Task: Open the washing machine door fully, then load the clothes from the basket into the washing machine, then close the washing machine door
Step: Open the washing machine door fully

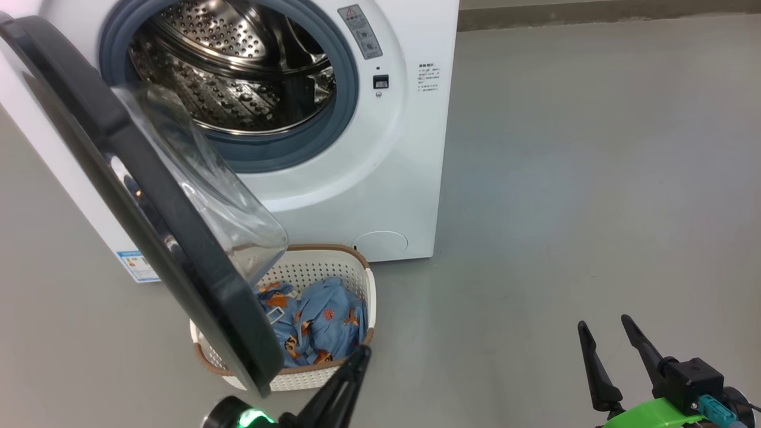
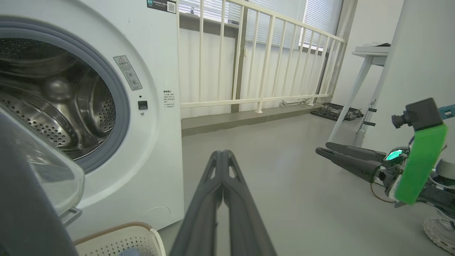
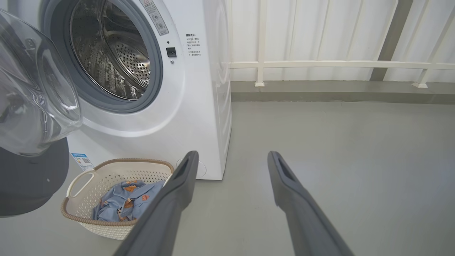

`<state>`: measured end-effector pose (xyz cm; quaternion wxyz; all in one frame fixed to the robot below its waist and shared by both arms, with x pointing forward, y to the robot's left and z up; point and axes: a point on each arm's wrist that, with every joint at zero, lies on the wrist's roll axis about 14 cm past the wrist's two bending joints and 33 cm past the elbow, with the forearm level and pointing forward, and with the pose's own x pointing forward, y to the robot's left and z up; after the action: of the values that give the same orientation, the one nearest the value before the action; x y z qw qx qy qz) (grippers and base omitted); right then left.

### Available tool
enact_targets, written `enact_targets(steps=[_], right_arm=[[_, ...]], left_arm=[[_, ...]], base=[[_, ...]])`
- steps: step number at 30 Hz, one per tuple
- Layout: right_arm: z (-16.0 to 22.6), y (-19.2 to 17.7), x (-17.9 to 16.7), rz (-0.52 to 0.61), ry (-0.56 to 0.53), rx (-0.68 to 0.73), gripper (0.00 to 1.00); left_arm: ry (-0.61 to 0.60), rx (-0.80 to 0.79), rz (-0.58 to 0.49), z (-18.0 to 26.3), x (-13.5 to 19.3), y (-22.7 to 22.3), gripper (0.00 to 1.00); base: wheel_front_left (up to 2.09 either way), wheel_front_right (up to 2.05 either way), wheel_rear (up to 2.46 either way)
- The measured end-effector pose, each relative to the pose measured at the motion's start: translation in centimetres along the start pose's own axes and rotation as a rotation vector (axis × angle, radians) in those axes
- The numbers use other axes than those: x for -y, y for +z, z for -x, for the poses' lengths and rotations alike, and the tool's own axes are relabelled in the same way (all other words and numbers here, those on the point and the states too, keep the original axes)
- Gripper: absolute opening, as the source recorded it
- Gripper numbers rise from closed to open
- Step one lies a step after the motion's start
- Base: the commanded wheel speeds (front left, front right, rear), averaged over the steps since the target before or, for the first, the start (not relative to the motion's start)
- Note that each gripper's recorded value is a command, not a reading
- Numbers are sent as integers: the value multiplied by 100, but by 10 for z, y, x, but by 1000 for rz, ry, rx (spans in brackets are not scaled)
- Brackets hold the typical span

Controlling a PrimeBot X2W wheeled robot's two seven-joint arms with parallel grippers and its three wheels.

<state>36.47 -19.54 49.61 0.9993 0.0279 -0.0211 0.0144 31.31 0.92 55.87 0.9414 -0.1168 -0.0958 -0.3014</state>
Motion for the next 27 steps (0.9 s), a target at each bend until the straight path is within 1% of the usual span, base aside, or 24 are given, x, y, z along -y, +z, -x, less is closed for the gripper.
enact_targets(steps=[7,16,21,27], right_arm=[[0,-7,4,-10,-14,-21,100],[-6,-13,9,-12,-28,-39,100],[-9,-18,6,-18,-22,-51,100],[-20,-17,-3,-23,8,-45,100]], left_arm=[[58,-57,10,-4,-23,-19,0],[121,-46,3,-21,-50,-19,0],[185,-67,-2,-17,-68,-26,0],[249,-37,-16,-14,-87,-15,0]], base=[[0,0,0],[0,0,0],[0,0,0],[0,0,0]])
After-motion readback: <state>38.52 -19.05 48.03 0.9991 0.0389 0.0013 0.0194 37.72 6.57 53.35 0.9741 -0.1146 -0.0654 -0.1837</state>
